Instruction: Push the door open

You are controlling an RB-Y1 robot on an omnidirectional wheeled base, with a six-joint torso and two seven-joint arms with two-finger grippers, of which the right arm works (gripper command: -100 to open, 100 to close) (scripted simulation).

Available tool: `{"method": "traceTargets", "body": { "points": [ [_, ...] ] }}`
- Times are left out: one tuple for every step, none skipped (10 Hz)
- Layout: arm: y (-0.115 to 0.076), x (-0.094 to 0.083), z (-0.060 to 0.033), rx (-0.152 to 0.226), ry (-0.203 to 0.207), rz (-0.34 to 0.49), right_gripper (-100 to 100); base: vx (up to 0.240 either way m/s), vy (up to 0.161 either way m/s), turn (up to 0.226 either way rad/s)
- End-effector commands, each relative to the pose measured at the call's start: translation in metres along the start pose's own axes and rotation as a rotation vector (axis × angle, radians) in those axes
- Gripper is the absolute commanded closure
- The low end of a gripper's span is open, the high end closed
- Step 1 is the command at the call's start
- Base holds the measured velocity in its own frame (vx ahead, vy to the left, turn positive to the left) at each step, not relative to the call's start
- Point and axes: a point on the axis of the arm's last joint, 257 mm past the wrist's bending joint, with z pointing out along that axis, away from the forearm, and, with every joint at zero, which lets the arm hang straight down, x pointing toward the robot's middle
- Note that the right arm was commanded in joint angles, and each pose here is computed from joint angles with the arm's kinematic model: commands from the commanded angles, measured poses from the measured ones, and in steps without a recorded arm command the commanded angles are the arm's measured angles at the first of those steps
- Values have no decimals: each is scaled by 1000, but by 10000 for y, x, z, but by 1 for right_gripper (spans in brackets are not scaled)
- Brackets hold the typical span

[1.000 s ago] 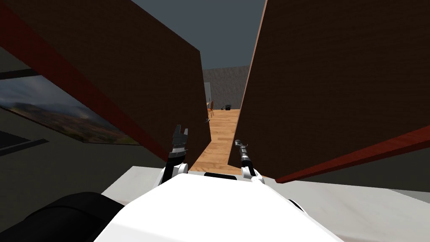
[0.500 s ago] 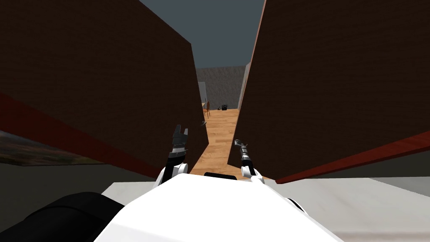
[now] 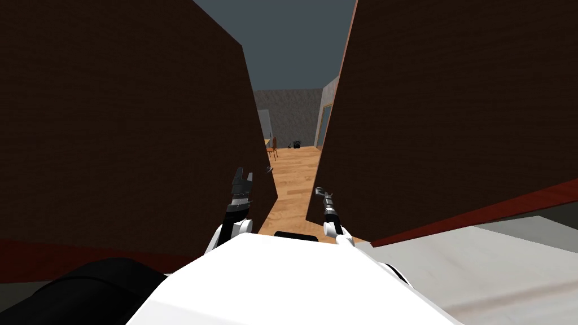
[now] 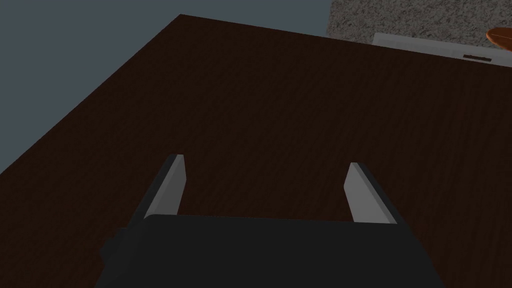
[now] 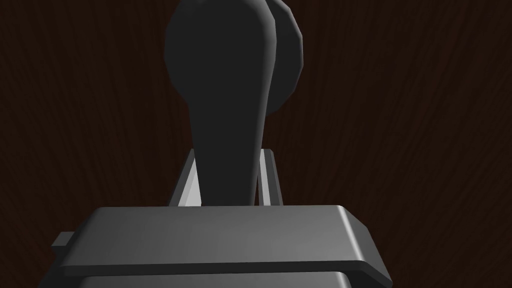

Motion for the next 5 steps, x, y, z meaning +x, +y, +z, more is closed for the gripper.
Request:
{"method": "traceTargets", "body": {
  "points": [
    [49,-128,17,-15,-27,-9,100,192,46,-140],
    [48,-131,17,-14,-34,-8,100,176,63,-168],
    [46,-128,15,-14,-40,-7,100,180,80,-206],
    [43,-125,13,-13,-47,-5,100,194,82,-167],
    [39,-115,9,-12,-53,-2,100,196,69,-145]
  ]
}}
